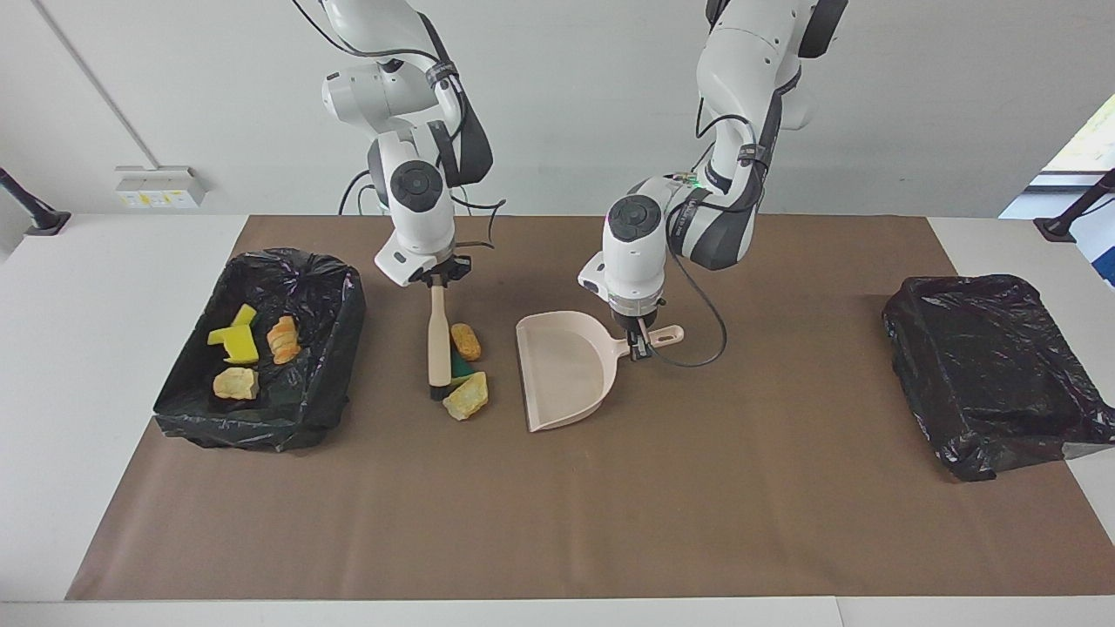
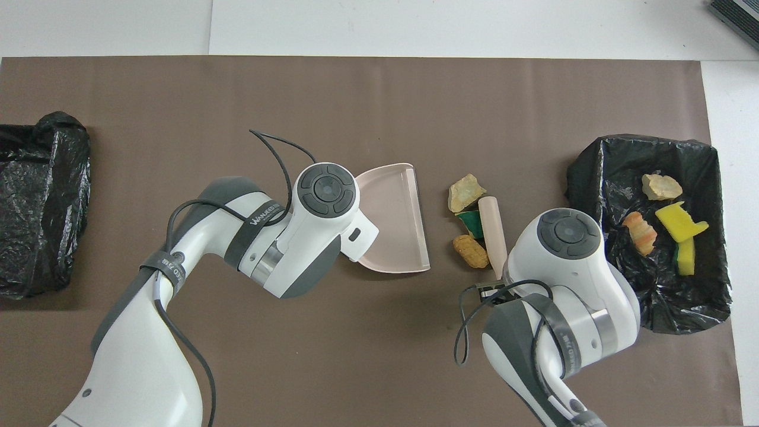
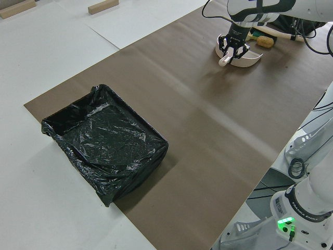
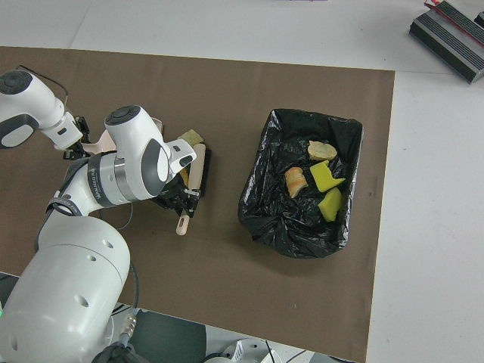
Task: Sweep and dump trash in bin
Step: 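Sweep the remaining trash into the dustpan with the right gripper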
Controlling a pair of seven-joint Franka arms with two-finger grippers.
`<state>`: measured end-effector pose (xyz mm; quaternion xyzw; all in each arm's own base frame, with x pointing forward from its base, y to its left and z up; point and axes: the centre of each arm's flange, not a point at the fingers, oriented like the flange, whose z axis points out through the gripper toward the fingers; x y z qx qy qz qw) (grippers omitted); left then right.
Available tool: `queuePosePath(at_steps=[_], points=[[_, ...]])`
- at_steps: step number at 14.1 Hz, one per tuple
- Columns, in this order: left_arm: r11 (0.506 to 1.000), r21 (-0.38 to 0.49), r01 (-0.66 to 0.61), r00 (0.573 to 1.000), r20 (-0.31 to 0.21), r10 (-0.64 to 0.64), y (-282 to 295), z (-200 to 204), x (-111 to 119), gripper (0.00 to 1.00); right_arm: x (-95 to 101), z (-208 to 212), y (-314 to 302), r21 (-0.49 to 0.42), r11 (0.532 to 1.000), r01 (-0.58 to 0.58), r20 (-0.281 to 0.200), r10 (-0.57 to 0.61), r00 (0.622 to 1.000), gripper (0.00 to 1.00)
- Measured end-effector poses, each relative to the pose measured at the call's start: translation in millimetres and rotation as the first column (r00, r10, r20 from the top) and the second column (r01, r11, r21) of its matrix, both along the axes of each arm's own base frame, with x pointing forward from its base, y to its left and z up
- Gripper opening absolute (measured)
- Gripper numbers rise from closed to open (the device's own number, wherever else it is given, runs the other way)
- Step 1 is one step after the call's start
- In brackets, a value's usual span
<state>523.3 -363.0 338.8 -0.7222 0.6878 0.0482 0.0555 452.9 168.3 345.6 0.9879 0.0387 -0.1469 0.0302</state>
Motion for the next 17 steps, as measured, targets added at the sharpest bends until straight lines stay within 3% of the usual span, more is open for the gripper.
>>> queuePosePath(at_steps=[4,6,9,15,17], points=[[0.988,0.127,0.088,0.996,-0.002,-0.088,-7,-7,-16,0.33,-7.4,4,41,0.161,0.984,0.072,-0.011,-0.071,0.997,0.26],[0.979,0.167,0.118,0.993,-0.001,-0.120,-9,-8,-24,0.33,-13.8,6,61,0.197,0.978,0.071,-0.022,-0.068,0.997,0.26],[0.966,0.223,0.131,0.991,-0.009,-0.132,-1,-3,-29,0.33,-23.3,14,92,0.293,0.945,0.142,-0.076,-0.125,0.989,0.26],[0.963,0.243,0.116,0.993,-0.022,-0.114,9,-2,-28,0.33,-14.1,84,104,0.290,0.942,0.170,-0.149,-0.131,0.980,0.26],[0.964,0.244,0.108,0.994,-0.022,-0.106,14,-2,-25,0.33,-7.8,108,86,0.240,0.961,0.134,-0.108,-0.111,0.988,0.26]])
